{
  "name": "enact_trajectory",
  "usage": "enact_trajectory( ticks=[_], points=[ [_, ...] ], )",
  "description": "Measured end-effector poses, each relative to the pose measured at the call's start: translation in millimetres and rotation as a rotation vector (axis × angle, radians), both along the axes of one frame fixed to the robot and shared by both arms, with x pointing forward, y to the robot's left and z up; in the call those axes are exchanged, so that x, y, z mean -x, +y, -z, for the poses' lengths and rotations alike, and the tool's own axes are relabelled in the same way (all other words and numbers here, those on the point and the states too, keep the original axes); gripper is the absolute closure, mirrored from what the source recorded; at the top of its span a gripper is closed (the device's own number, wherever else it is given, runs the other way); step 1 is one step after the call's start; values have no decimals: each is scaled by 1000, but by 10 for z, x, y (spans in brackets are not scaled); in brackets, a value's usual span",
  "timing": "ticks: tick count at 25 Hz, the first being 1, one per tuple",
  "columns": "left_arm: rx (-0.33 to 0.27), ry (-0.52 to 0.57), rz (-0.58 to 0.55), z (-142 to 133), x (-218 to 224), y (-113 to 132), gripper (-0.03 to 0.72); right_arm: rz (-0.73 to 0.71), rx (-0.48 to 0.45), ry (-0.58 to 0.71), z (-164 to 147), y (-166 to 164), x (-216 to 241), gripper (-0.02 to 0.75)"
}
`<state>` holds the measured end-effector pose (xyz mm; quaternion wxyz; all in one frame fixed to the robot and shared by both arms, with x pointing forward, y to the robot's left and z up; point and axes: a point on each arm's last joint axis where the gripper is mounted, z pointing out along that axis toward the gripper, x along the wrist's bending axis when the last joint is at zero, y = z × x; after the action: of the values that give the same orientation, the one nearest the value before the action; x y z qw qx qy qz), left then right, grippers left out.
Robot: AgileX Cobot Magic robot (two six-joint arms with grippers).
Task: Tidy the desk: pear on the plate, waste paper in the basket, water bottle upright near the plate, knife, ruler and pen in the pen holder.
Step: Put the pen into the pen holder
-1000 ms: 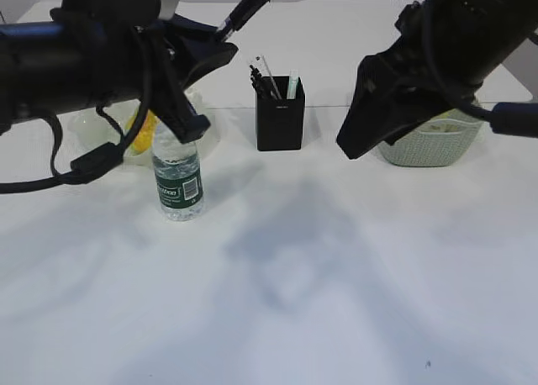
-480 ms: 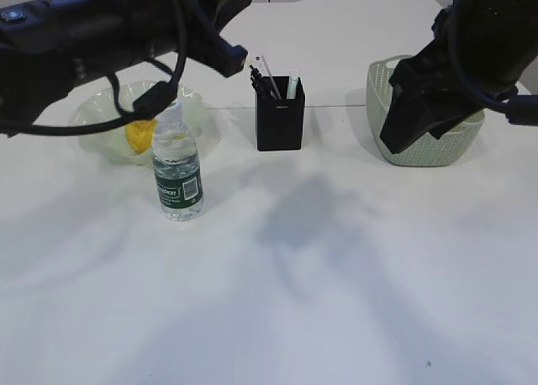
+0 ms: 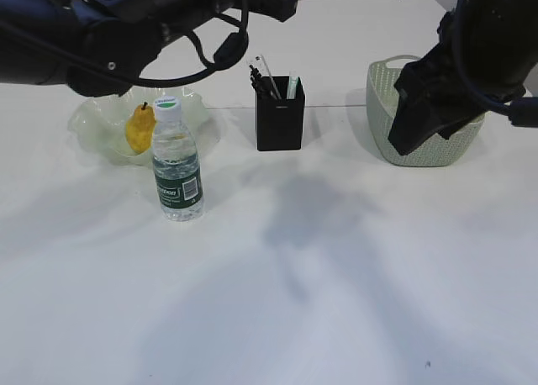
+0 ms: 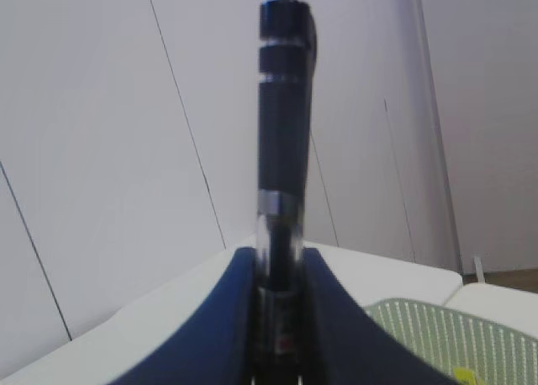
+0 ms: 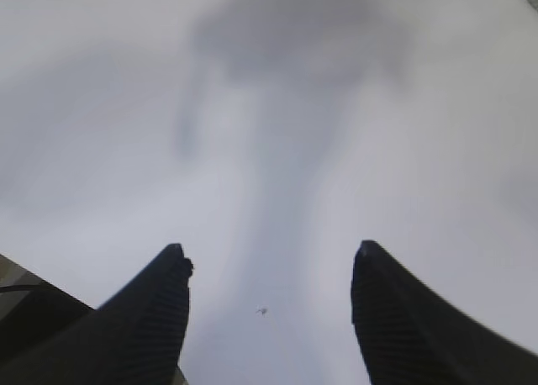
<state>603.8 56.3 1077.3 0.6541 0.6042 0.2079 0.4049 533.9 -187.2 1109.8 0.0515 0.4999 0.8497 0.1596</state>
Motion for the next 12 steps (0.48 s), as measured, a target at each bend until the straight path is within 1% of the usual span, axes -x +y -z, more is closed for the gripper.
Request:
enact_trajectory(
  ticks=[3, 5, 7, 12],
  points=[
    [46, -12, 0, 23, -134, -78, 621, 1, 20, 10, 45, -17, 6, 284],
    [94, -25, 8, 30, -211, -127, 621, 1, 29, 19, 77, -24, 13, 284],
    [129, -19, 16, 85, -293, -179, 621, 1, 32, 28, 104, -27, 20, 284],
    [157, 1, 24, 238, -445, -276, 621, 1, 40, 33, 126, -32, 20, 284]
  ],
)
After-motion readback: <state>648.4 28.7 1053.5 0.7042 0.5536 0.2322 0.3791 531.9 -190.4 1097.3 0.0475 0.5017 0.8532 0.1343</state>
